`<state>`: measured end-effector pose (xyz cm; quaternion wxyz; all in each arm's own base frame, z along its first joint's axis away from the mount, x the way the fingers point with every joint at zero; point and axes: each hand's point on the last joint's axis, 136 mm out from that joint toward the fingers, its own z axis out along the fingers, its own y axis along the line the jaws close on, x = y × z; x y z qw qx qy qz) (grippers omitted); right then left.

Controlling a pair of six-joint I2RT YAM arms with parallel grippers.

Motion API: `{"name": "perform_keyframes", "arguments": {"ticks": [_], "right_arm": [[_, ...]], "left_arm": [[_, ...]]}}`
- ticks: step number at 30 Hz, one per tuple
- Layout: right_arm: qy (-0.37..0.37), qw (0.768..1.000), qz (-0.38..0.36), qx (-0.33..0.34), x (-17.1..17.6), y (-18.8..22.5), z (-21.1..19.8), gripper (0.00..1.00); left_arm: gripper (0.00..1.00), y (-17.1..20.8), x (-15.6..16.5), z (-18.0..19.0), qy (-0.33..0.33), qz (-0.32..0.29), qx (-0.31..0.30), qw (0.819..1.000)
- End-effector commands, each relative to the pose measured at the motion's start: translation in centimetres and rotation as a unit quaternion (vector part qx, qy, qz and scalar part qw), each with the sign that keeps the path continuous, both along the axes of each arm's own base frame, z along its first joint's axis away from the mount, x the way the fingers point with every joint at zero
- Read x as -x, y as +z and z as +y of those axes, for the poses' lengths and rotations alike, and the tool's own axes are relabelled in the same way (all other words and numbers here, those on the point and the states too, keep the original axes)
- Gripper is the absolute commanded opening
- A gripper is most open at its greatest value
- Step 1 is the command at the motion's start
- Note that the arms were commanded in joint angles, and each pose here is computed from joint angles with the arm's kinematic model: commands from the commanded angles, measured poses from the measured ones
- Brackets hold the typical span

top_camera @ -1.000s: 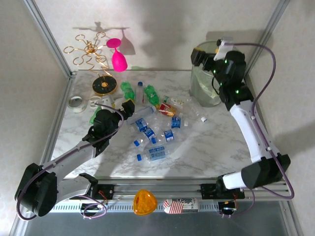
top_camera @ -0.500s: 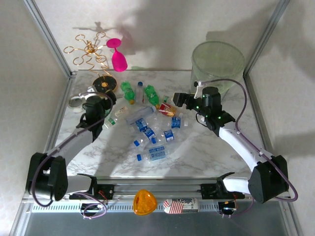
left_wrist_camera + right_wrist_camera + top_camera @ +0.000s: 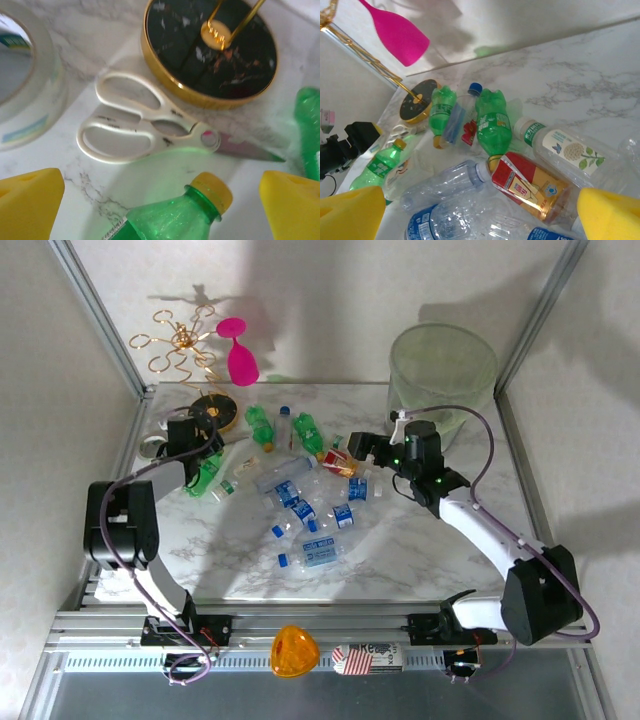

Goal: Put the plastic bottles in the bin

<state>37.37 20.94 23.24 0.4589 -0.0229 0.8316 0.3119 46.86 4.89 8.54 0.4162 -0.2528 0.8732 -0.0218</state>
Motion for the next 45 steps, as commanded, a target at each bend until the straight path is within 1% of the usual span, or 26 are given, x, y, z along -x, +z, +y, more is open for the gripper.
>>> {"name": "perform_keyframes", "arguments": {"ticks": [1,6,12,16,18,20,23,28,32,34,38,42,45], "right_arm": [[-0.017,1.000,0.006,-0.004,-0.9,0.3,0.2,0.99],[-0.023,1.000,0.013,0.004,-0.9,-0.3,0.0,0.99],[-0.021,1.000,0.005,0.009,-1.0,-0.2,0.0,0.99],[-0.016,1.000,0.002,0.009,-1.1,-0.2,0.3,0.99],[-0.012,1.000,0.003,0.007,-1.1,-0.2,0.4,0.99],[-0.009,1.000,0.005,0.006,-1.1,-0.4,0.6,0.99],[-0.008,1.000,0.011,0.002,-1.0,-0.5,0.6,0.99],[-0.007,1.000,0.016,-0.002,-0.5,-0.8,0.6,0.99],[-0.004,1.000,0.014,-0.005,-0.4,-0.6,0.6,0.99],[0.001,1.000,0.012,-0.008,-0.4,-0.4,0.8,0.99],[0.016,1.000,0.004,-0.015,-0.3,0.2,1.3,0.99],[0.060,0.998,-0.011,-0.028,0.3,1.1,2.6,0.99],[0.106,0.993,-0.024,-0.049,1.1,1.8,4.0,0.99]], "left_arm": [[1.00,-1.5,0.2,-0.3,-0.021,0.040,0.004,0.999],[1.00,-2.9,0.9,-0.9,-0.025,0.066,0.018,0.997],[0.99,-3.7,2.1,-1.3,-0.014,0.097,-0.015,0.995],[0.99,-4.4,3.1,-1.9,-0.012,0.108,-0.013,0.994],[0.97,-5.0,3.6,-2.0,-0.011,0.112,-0.011,0.994],[0.94,-5.5,4.1,-1.8,-0.009,0.119,-0.014,0.993],[0.85,-6.2,4.5,-1.7,-0.008,0.132,-0.019,0.991],[0.74,-6.1,4.6,-1.6,-0.004,0.127,-0.023,0.992],[0.57,-5.5,4.5,-1.8,-0.008,0.114,-0.026,0.993],[0.51,-5.0,4.5,-1.9,-0.008,0.106,-0.031,0.994],[0.41,-3.4,4.4,-1.8,-0.005,0.083,-0.033,0.996],[0.37,-0.4,4.1,-2.4,-0.007,0.038,-0.013,0.999],[0.36,3.2,3.8,-3.9,-0.024,-0.018,0.029,0.999]]}}
